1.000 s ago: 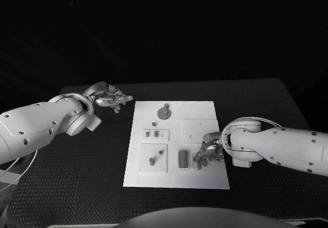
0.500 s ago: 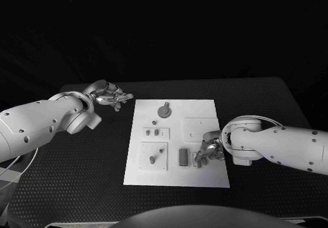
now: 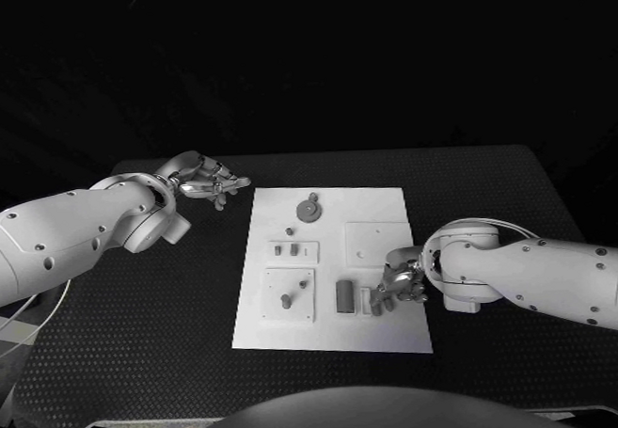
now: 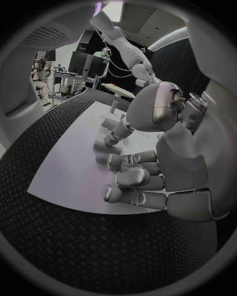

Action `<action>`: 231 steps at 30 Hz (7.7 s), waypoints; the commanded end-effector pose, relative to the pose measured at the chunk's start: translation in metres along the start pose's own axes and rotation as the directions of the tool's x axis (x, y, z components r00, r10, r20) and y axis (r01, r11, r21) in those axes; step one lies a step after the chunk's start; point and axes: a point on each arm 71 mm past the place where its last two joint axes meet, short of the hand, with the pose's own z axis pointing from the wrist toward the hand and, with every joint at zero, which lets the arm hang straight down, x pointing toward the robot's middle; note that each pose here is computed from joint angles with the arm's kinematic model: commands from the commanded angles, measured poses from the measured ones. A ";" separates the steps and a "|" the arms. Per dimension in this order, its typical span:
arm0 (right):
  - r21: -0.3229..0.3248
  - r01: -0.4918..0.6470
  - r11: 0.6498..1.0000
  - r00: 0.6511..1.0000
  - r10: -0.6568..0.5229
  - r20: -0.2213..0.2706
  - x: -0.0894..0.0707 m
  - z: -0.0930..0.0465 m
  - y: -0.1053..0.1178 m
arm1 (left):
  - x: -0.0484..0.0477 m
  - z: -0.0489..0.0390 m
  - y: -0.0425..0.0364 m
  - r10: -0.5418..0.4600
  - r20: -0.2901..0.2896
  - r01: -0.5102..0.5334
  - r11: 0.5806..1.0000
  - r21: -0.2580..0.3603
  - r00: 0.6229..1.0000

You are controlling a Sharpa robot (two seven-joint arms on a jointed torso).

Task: Assemble the parts on the task board

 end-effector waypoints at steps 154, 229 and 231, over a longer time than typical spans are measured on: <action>-0.025 -0.316 0.948 0.948 0.316 0.019 0.017 -0.004 0.010 | 0.0047 0.0006 -0.0009 -0.003 -0.042 0.002 1.000 -0.015 0.999; -0.039 -0.310 0.950 0.950 0.311 0.023 0.013 0.000 0.011 | 0.0058 0.0003 0.0000 0.002 -0.055 -0.003 1.000 -0.025 0.998; -0.041 -0.310 0.950 0.950 0.312 0.025 0.013 -0.001 0.011 | 0.0058 0.0003 0.0001 0.002 -0.055 -0.003 1.000 -0.025 0.998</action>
